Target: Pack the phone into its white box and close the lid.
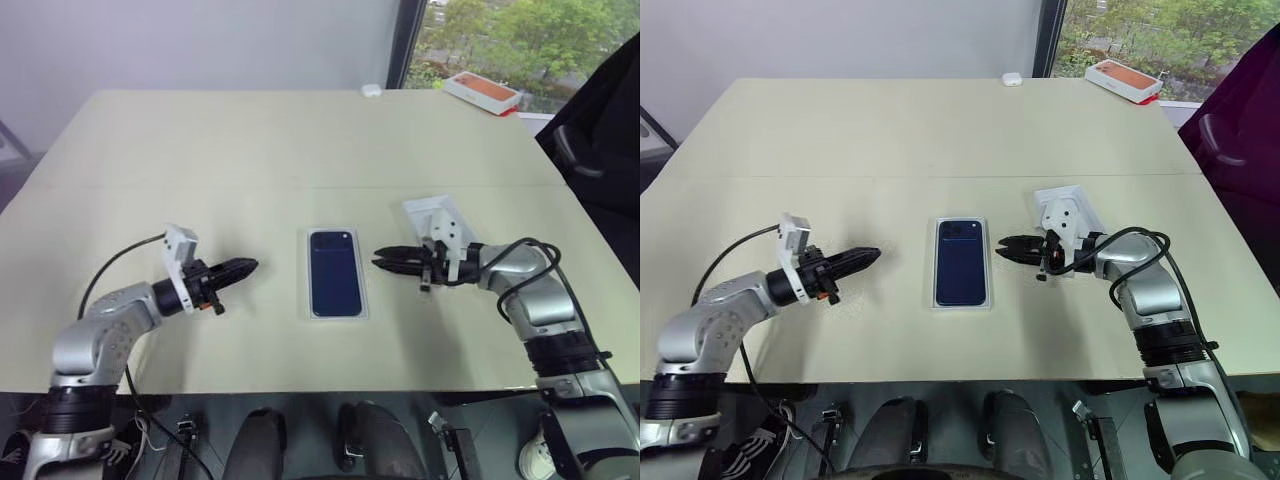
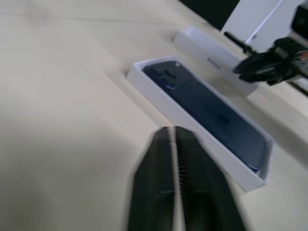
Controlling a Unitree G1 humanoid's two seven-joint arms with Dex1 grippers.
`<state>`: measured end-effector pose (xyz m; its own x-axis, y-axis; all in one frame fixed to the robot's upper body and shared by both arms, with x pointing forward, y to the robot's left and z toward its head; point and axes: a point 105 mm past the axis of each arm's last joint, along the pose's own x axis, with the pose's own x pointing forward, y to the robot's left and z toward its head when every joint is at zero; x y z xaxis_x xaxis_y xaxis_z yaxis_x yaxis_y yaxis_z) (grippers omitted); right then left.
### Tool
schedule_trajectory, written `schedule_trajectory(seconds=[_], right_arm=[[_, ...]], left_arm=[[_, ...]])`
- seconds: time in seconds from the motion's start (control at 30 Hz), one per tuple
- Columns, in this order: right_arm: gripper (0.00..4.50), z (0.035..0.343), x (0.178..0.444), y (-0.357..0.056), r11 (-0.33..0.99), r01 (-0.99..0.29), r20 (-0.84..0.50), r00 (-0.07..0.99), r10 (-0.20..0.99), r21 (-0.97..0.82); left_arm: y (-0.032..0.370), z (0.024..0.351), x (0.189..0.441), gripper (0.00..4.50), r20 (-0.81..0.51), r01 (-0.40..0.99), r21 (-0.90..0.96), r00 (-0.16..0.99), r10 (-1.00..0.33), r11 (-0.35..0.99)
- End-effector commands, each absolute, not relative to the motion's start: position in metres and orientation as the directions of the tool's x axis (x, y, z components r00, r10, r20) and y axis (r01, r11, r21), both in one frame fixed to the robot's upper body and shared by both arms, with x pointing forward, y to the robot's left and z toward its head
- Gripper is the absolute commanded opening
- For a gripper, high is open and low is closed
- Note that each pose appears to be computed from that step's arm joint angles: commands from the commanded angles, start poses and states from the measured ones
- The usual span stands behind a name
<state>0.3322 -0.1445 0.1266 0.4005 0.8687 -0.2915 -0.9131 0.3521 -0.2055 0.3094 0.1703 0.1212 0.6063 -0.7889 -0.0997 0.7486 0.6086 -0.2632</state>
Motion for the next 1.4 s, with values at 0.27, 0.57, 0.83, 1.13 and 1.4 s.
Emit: schedule_trajectory(seconds=[0.27,0.57,0.83,1.13,1.4], right_arm=[[0.05,0.105,0.335,-0.136,0.335,-0.89,-0.362,0.435,0.824,-0.308],[0.05,0.104,0.329,-0.129,0.325,-0.893,-0.364,0.428,0.828,-0.31],[0.05,0.103,0.323,-0.147,0.338,-0.887,-0.391,0.445,0.806,-0.313],[0.05,0.103,0.324,-0.171,0.358,-0.874,-0.426,0.475,0.77,-0.327],[0.05,0.102,0.322,-0.179,0.35,-0.881,-0.438,0.465,0.769,-0.32]], left_arm=[[0.112,0.099,0.328,0.0,-0.209,0.795,-0.201,0.536,-0.818,0.572],[0.085,0.079,0.334,0.0,-0.278,0.807,-0.259,0.464,-0.841,0.531],[0.049,0.082,0.323,0.0,-0.25,0.858,-0.282,0.366,-0.896,0.429],[0.03,0.087,0.321,0.0,-0.223,0.885,-0.277,0.319,-0.921,0.374],[0.039,0.084,0.332,0.0,-0.246,0.873,-0.255,0.357,-0.901,0.415]])
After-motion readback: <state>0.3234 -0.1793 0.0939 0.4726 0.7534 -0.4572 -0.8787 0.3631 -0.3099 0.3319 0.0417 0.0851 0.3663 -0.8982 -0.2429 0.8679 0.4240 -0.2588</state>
